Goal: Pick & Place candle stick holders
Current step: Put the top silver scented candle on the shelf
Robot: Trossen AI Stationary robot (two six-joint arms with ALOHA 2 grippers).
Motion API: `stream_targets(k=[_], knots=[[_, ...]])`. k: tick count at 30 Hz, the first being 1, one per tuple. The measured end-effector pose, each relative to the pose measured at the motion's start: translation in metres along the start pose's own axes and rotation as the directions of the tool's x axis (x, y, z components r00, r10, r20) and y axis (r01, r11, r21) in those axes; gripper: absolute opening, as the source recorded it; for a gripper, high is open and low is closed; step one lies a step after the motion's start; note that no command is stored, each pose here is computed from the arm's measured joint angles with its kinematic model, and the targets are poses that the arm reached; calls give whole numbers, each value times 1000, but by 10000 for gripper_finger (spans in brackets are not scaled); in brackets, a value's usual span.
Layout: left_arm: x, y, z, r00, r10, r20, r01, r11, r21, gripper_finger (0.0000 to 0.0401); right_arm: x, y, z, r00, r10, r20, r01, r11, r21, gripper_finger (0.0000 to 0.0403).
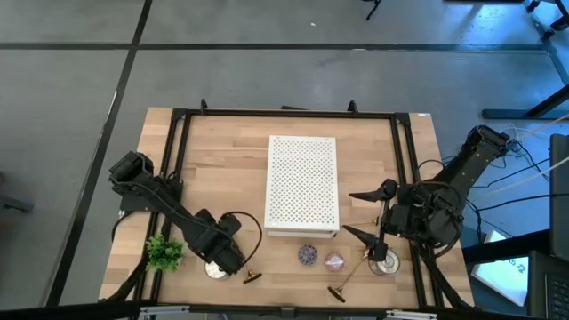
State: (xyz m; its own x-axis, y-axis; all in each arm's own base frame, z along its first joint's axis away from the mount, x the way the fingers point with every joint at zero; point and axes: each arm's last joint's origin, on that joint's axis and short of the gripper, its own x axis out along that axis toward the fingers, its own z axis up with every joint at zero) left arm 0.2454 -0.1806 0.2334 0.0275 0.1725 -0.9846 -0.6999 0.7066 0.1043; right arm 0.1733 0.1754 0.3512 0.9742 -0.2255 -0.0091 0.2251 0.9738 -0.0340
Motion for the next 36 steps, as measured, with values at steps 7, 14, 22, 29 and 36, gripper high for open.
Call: stream_targets(k=[7, 14, 22, 29, 36], knots=[[6, 4, 1, 999, 37, 31, -38, 999, 26, 354, 0, 0, 0, 1000, 0, -1, 0, 1000, -2, 376], [6, 2, -2, 999, 20, 26, -21, 999, 48, 354, 0, 0, 0, 1000, 0, -1, 0, 1000, -3, 376], [6, 1, -2, 1000, 13, 8, -13, 998, 64, 354, 0, 0, 0, 1000, 0, -2, 0, 1000, -15, 376], [6, 7, -1, 997, 74, 30, -74, 997, 26, 354, 0, 0, 0, 1000, 0, -2, 0, 1000, -15, 376], [6, 5, -2, 999, 53, 11, -54, 998, 36, 381, 0, 0, 0, 1000, 0, -2, 0, 1000, -15, 376]])
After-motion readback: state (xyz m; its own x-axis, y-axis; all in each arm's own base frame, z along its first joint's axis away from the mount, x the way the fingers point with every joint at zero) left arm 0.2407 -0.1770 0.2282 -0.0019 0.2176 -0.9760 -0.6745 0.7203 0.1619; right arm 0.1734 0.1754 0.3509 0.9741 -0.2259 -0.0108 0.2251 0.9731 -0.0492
